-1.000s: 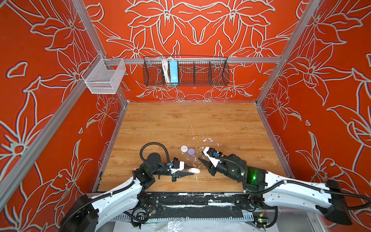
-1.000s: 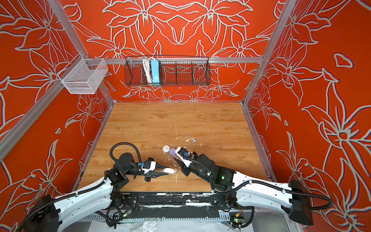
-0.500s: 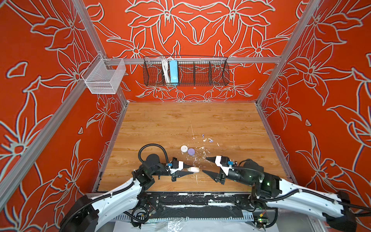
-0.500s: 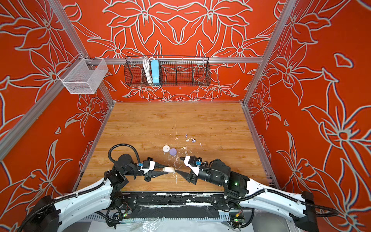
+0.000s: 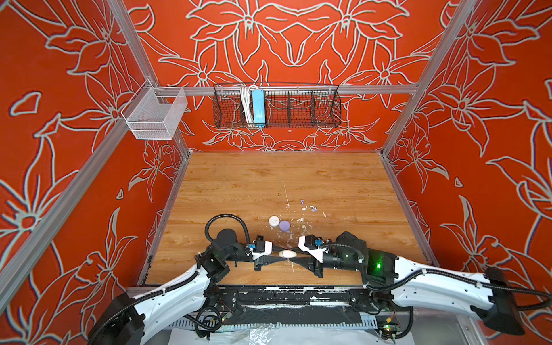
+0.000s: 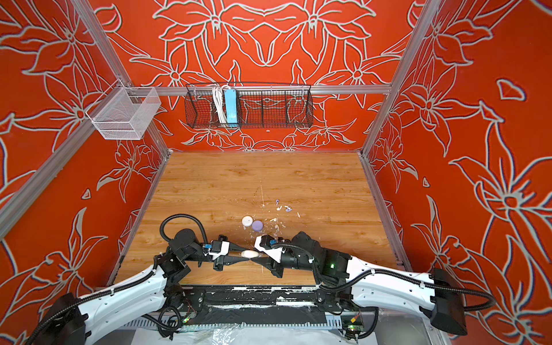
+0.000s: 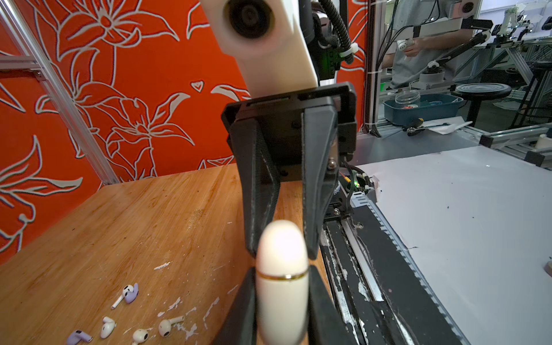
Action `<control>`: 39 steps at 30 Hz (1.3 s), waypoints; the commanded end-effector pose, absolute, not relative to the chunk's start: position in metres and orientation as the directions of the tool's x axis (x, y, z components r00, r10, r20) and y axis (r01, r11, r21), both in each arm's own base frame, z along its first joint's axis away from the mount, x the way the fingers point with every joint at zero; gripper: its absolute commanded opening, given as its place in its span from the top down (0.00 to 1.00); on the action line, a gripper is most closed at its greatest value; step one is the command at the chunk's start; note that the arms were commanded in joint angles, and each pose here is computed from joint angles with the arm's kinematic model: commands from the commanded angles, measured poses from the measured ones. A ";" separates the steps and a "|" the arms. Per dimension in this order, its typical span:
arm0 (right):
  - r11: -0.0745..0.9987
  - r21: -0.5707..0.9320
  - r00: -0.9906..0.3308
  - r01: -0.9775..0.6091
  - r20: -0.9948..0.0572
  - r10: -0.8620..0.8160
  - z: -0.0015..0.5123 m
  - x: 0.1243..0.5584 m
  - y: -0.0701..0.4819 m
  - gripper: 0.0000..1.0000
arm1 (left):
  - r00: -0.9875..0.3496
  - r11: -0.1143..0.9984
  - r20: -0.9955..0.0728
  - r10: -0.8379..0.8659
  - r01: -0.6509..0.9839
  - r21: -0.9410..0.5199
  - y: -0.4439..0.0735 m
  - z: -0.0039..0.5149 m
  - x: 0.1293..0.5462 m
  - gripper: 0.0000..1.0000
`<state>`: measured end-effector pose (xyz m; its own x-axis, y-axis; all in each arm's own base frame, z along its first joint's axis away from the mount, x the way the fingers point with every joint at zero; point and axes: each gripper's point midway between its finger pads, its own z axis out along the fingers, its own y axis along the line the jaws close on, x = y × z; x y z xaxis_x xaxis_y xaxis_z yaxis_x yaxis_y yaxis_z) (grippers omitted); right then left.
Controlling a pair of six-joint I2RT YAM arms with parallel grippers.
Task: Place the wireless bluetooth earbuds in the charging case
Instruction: 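Push the case lid open with the right gripper while the left gripper holds it, then move the right gripper away from the case toward the scattered white earbuds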
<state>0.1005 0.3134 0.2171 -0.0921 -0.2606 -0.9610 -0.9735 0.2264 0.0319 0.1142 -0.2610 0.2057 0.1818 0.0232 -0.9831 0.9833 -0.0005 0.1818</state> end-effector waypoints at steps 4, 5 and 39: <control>0.231 0.042 -0.089 -0.972 -0.976 -0.199 0.236 0.102 0.317 0.79 | 0.239 -0.025 -0.971 -0.009 0.971 0.239 -0.262 0.221 0.110 1.00; 0.240 0.047 -0.096 -0.970 -0.976 -0.196 0.237 0.104 0.317 0.81 | 0.240 -0.028 -0.971 -0.009 0.970 0.240 -0.262 0.221 0.109 1.00; 0.515 0.006 -0.122 -0.857 -0.974 -0.191 0.242 0.153 0.300 0.58 | 0.247 -0.029 -0.969 -0.009 0.969 0.247 -0.262 0.221 0.108 1.00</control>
<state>0.1384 0.3062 0.2264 -0.1229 -0.2420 -0.9625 -0.8976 0.4407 0.0038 0.1201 -0.2602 0.2038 0.1869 0.0436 -0.9814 0.9814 0.0362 0.1885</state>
